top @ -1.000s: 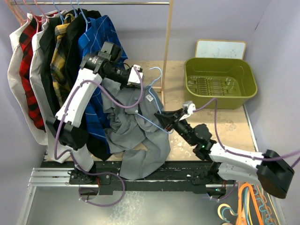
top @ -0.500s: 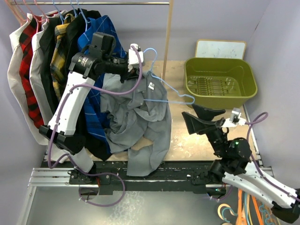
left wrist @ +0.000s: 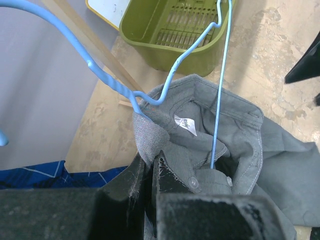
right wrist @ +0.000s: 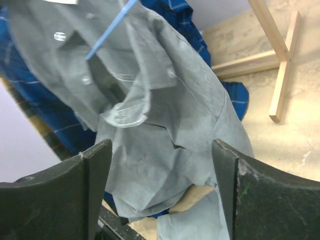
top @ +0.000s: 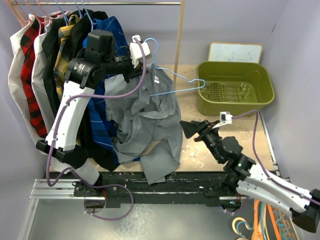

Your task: Place the shirt on the hanger

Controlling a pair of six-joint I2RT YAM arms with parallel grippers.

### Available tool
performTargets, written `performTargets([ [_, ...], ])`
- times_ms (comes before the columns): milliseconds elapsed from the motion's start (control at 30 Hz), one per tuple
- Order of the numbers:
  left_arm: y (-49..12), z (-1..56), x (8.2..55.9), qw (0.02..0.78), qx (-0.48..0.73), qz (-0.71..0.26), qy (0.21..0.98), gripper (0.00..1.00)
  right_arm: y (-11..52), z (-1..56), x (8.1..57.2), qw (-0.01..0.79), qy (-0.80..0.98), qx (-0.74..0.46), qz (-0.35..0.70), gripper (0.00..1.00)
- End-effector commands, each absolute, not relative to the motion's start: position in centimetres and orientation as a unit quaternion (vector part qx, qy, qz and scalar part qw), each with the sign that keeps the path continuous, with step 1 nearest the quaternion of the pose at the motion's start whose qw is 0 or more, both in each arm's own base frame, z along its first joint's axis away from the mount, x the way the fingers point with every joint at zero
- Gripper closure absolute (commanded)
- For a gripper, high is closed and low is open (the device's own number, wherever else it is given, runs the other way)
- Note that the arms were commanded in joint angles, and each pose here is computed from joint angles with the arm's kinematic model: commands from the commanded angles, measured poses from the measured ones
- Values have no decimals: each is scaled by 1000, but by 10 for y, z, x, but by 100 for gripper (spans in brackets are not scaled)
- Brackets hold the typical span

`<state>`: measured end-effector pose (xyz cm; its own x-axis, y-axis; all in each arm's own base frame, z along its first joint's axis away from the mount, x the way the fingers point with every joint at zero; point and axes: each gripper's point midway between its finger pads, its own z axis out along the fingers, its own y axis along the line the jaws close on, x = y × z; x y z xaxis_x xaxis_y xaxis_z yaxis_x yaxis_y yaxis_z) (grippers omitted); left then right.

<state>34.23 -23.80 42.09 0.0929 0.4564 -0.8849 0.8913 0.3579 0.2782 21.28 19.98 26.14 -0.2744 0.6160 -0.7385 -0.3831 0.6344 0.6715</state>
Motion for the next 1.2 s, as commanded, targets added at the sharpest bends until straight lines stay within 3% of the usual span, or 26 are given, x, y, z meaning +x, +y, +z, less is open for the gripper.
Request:
performTargets([
  [0,-230,456,327,563,524,-197,608,100,218,298,233,615,639,120,446,22],
  [300,-227,442,321,551,528,-199,615,100,252,308,247,619,629,88,461,28],
  [567,-226,441,317,550,528,-200,616,100,272,296,258,606,642,83,462,39],
  [933,-223,440,312,548,532,-195,615,100,272,262,266,586,672,113,438,40],
  [1067,-224,436,312,543,534,-201,616,100,277,266,263,588,661,102,456,47],
  [1167,-225,433,312,539,535,-203,618,100,286,276,260,591,647,80,475,61],
])
